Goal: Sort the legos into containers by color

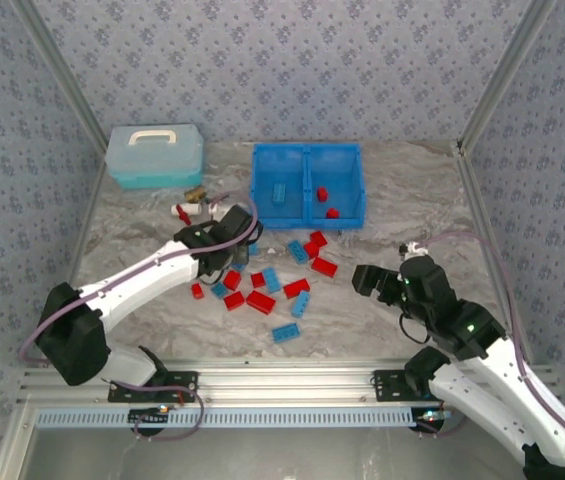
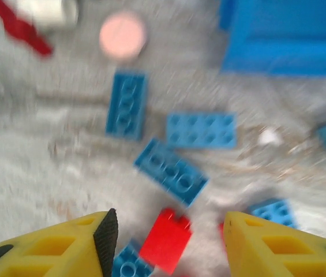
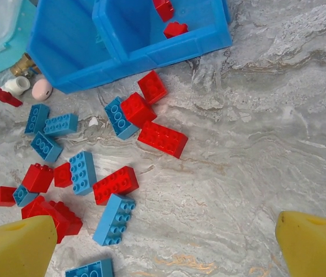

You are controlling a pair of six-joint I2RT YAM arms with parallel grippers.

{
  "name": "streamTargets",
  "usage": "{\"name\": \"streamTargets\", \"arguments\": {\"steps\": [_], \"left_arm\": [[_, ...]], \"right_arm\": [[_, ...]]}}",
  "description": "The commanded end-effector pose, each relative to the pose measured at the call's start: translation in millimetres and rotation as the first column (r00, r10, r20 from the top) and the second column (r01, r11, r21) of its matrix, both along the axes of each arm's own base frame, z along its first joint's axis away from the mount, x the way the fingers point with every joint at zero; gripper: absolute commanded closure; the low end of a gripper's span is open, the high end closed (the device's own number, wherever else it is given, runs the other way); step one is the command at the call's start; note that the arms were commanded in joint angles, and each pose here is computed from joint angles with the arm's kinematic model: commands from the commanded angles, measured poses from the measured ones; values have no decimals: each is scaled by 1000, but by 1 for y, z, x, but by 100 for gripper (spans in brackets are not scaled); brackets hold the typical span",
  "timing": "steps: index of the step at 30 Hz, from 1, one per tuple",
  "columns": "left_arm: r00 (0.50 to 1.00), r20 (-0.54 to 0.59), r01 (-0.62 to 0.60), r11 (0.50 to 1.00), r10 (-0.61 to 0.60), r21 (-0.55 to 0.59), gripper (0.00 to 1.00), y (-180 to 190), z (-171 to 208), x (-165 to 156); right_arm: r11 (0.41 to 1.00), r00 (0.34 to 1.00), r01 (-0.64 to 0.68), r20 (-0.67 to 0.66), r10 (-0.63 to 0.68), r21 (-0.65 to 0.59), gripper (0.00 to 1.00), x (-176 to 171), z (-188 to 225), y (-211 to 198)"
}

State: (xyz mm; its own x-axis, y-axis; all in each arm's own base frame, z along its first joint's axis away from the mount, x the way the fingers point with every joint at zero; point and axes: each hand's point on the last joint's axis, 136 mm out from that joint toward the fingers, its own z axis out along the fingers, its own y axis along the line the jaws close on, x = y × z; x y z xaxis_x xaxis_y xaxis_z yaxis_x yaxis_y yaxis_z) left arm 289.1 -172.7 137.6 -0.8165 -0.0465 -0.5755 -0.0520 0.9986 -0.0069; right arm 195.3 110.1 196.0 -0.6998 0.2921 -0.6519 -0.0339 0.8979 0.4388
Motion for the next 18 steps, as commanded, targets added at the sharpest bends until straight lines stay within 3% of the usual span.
{"name": "streamTargets", "arguments": {"steps": [1,5,12,18], "left_arm": [[991,-44,-128,980,123,-154,45,6,-9,-5],[979,-117,-184,971,167,-152,42,18,-36,-10],[982,-146,-153,947,115,-283,36,-9,-42,10],[954,-234,-245,936,186,-254,36,-9,-68,24]], "right_arm": [[1000,1000,-17,4,17,21,0,5,2,10],[1000,1000,-21,-5,21,7,0,3,0,10],[1000,1000,-12,-11,12,-1,0,0,-5,9],[1000,1000,-10,3,10,-10,0,-1,1,8]]}}
